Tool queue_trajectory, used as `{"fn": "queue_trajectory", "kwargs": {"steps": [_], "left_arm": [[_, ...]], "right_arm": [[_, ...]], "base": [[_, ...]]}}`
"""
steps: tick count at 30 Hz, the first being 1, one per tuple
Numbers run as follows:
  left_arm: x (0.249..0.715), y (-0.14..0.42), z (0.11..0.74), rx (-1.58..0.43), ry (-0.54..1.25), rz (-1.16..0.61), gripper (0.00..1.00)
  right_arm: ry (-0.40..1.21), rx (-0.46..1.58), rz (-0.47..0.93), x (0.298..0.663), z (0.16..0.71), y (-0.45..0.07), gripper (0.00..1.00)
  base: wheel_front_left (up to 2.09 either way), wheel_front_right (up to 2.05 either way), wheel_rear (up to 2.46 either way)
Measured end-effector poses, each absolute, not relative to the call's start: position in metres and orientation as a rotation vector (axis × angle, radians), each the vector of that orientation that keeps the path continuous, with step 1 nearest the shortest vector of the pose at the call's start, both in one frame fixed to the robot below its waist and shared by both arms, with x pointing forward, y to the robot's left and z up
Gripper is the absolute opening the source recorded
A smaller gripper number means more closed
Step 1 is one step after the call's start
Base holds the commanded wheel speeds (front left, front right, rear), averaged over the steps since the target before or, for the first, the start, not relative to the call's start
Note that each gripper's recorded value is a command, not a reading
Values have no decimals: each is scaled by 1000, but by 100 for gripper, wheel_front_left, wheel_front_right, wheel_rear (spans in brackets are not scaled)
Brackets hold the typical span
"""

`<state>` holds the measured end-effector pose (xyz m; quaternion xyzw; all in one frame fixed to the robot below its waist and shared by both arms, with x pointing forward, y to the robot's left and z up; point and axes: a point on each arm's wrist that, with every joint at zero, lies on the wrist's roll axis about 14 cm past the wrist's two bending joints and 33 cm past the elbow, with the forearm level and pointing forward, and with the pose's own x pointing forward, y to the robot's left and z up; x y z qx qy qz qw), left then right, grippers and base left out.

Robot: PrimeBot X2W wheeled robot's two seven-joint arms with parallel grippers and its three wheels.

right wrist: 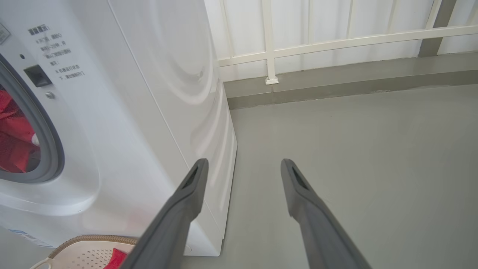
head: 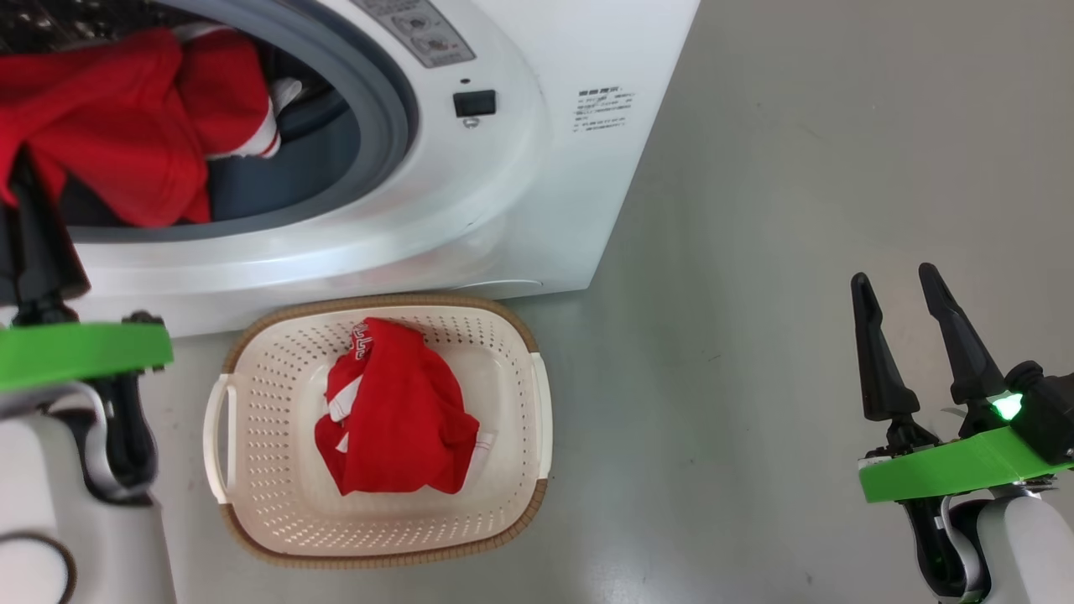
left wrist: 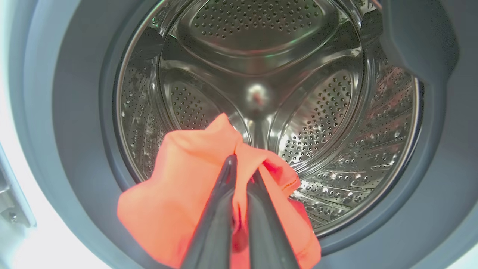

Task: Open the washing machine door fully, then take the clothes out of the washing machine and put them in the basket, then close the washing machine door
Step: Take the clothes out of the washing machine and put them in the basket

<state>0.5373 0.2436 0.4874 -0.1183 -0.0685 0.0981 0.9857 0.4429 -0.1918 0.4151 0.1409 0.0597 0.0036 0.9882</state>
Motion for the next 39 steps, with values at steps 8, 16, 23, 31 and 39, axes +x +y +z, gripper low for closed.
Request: {"fn": "queue_trajectory", "kwargs": {"steps": [8,16,23,31,39], "left_arm": [[511,244,503,-294,-197,194,0],[492,240,540,-295,-305,180,0],[482,222,547,-285,-314,140,0],[474,200,479,-295,-93,111,0],[457,179,396,-302,168,80,0]], "right_arm": [[106,286,17,445,420,-189,100],[100,286,19,444,423,-188,100],[113,285,14,439,420,-190,100],[118,284,12,438,418,-190,100],[140,283,7,437,410,-191,100]], "base": [[0,0,0],[0,0,0],[0,0,0],[0,0,0],[0,0,0]]}}
